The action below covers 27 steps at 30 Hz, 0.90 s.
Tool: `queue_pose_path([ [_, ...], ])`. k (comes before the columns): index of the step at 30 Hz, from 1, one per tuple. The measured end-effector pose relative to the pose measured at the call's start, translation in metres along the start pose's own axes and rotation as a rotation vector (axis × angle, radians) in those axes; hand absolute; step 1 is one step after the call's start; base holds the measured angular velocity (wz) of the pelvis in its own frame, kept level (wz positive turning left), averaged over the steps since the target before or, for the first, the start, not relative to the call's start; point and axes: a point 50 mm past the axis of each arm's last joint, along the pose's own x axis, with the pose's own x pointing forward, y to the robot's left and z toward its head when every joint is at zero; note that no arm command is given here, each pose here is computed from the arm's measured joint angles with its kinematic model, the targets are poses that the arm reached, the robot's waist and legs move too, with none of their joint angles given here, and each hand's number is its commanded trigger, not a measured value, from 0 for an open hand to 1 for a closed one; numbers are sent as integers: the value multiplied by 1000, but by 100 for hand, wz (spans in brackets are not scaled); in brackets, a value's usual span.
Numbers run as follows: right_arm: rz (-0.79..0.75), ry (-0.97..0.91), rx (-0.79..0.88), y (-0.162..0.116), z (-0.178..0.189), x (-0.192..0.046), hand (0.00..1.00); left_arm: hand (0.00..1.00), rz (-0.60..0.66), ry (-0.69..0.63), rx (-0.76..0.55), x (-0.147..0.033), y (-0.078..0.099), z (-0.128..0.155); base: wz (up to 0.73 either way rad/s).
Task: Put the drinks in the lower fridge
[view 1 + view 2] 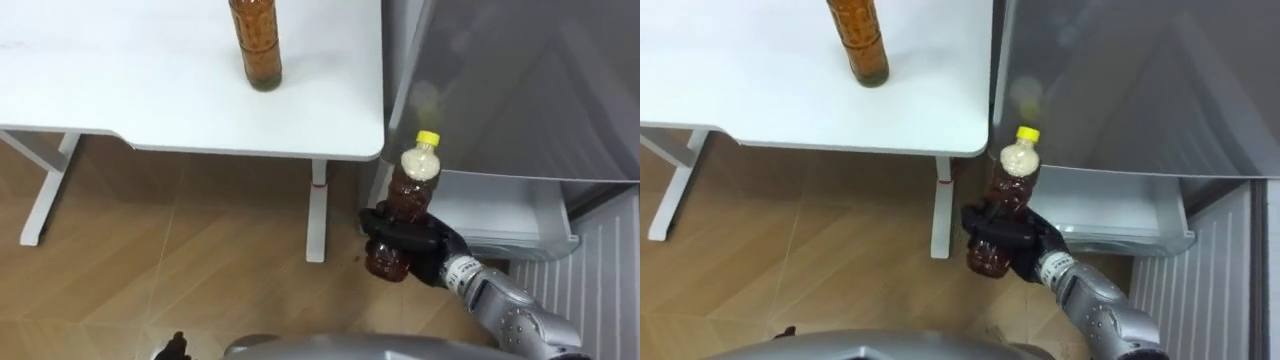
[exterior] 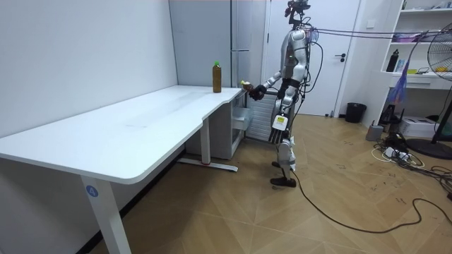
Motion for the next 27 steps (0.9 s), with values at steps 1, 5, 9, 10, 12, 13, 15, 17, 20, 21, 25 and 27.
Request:
queue_pose_path([
  [1,-9,-9,26,0,1,0,100,0,-4,-1,0,0,0,0,0],
  [5,-33,-38,131,-1,2,0,100,0,-8,5,1,0,-1,-2,0],
  [9,-69,-90,293,-4,4,-1,100,0,-10,14,4,-1,-1,-5,0],
  [10,-85,-100,325,-5,4,-3,100,0,-9,18,12,-1,-1,-6,0],
  [12,-108,-106,368,-7,2,-4,100,0,-9,28,18,-1,-2,-8,0],
  [13,-121,-107,405,-8,-1,-5,100,0,-9,36,25,-2,-3,-10,0],
  [15,-138,-111,490,-10,-6,-6,100,0,-11,43,24,-2,-4,-11,0],
  [17,-166,-116,586,-14,-10,-7,100,0,-3,42,21,-2,-6,-10,0],
  [20,-217,-146,727,-19,-14,-7,100,0,-8,41,17,-2,-10,-9,-2],
  [21,-233,-162,760,-21,-14,-8,100,0,-10,40,15,-3,-11,-9,-5],
  [25,-279,-205,835,-27,-12,-10,100,0,-12,41,14,-3,-11,-10,-1],
  [27,-293,-214,855,-29,-12,-10,100,0,-12,42,12,-3,-12,-10,0],
])
